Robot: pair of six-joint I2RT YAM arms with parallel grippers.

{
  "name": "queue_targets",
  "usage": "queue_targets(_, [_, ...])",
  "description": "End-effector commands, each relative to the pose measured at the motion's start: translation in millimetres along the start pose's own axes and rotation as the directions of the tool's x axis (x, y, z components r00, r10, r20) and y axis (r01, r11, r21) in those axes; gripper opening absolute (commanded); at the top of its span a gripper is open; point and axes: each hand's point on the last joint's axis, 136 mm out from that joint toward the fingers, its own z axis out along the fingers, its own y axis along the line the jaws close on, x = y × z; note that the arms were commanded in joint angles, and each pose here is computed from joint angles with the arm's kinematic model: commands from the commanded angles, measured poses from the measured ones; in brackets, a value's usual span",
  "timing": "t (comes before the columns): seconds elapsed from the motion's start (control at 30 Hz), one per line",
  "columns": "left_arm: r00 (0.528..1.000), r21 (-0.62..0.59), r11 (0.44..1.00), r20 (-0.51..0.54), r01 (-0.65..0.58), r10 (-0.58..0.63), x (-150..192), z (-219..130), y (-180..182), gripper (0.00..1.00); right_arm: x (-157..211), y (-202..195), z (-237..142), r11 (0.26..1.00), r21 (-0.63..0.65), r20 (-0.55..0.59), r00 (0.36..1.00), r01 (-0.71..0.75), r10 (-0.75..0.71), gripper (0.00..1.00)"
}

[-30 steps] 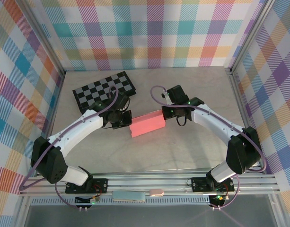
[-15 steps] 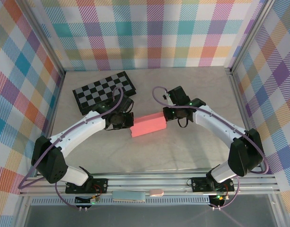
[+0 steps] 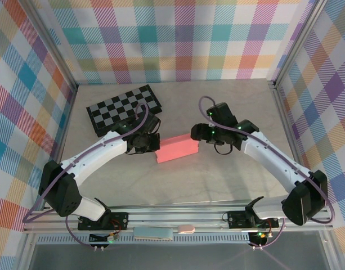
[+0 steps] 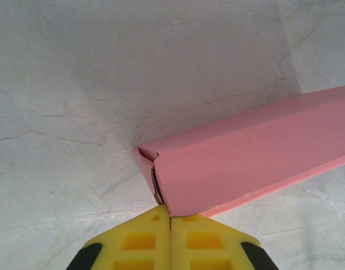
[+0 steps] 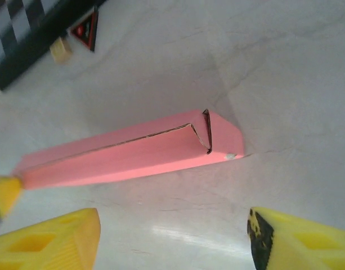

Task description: Fold the paper box

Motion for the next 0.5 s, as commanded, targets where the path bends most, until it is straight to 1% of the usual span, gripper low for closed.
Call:
queue_targets(0.0, [0.988, -0.091, 0.995, -0.149, -0.04, 0.026, 36.5, 19.9, 18.1, 0.0, 0.2, -1.7, 0.8, 0.911, -0.051, -0.03, 0.913, -0.409, 0.408, 0.8])
queue_targets(0.03, [0.988, -0.092, 0.995, -0.15, -0.041, 0.027, 36.3, 19.9, 18.1, 0.0, 0.1, 1.2, 3.9, 0.863, -0.079, -0.069, 0.866, -0.5, 0.495, 0.81])
queue_targets(0.1, [0.989, -0.092, 0.995, -0.148, -0.043, 0.029, 36.0, 19.4, 17.2, 0.0, 1.6, 8.8, 11.1, 0.779, -0.112, -0.144, 0.786, -0.617, 0.602, 0.81])
queue_targets(0.13, [0.989, -0.091, 0.995, -0.148, -0.043, 0.03, 36.2, 19.5, 17.0, 0.0, 1.3, 11.2, 14.5, 0.741, -0.123, -0.162, 0.75, -0.66, 0.642, 0.82])
queue_targets(0.23, [0.989, -0.09, 0.995, -0.148, -0.043, 0.029, 36.4, 19.9, 16.3, 0.0, -3.1, 10.1, 24.8, 0.659, -0.158, -0.166, 0.678, -0.735, 0.716, 0.81])
queue_targets(0.33, [0.989, -0.089, 0.995, -0.147, -0.044, 0.031, 36.5, 19.2, 16.0, 0.0, -9.3, 6.7, 35.6, 0.601, -0.193, -0.179, 0.63, -0.776, 0.756, 0.77])
queue_targets(0.47, [0.988, -0.088, 0.995, -0.148, -0.046, 0.033, 36.7, 18.5, 15.4, 0.0, -5.7, 2.4, 46.2, 0.584, -0.178, -0.207, 0.61, -0.792, 0.765, 0.71])
